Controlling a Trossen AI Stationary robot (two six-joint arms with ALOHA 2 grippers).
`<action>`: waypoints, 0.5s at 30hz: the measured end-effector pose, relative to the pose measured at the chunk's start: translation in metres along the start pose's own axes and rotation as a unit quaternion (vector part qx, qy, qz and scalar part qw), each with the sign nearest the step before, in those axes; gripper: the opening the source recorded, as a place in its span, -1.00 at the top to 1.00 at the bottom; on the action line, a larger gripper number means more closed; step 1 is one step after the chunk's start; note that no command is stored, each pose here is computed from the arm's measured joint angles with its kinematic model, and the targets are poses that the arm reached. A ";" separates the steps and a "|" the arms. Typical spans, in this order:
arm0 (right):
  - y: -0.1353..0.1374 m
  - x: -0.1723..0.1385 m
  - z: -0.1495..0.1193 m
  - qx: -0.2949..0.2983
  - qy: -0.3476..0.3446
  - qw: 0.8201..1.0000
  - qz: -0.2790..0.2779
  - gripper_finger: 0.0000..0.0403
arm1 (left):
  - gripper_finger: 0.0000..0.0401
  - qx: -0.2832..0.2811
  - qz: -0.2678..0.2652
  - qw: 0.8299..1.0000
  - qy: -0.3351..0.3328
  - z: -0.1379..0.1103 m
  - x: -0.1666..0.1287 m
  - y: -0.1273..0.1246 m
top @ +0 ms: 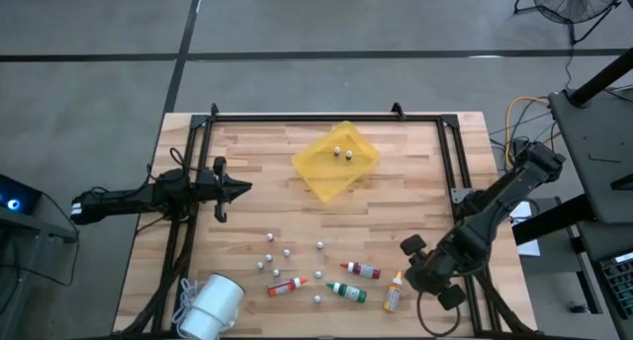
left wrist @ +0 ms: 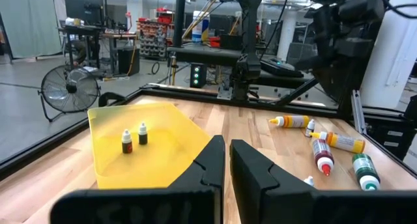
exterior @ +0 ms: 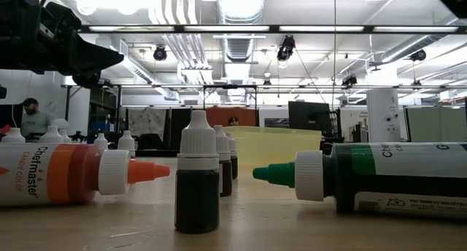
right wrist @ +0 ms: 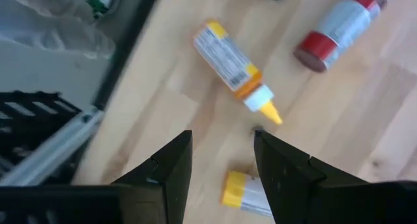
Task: Pick & Place food coloring
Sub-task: Put the small black food coloring bottle into the yellow bin
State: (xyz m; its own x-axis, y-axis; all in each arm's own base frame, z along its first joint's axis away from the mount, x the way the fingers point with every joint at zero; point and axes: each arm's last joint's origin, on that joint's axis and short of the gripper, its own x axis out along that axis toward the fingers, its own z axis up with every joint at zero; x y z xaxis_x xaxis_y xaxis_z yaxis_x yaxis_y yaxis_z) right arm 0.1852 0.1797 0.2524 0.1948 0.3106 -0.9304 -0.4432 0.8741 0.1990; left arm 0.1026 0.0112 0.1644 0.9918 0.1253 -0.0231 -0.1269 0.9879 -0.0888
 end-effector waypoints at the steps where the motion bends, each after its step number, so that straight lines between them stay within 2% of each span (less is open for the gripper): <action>1: -0.001 0.002 -0.001 0.000 0.002 1.000 -0.007 0.23 | 1.00 0.000 0.000 1.000 0.000 0.000 0.000 0.000; 15: -0.011 0.023 -0.020 0.003 0.039 0.999 -0.037 0.23 | 1.00 0.000 0.000 1.000 0.000 0.000 0.000 0.000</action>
State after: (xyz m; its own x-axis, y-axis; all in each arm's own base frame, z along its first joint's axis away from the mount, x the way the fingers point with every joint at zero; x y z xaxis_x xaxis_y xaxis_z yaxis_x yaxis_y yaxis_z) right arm 0.1772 0.1699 0.2232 0.1574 0.2141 -0.9640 -0.4249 0.8959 0.1295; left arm 0.1025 0.0113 0.1644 0.9917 0.1263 -0.0228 -0.1278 0.9878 -0.0888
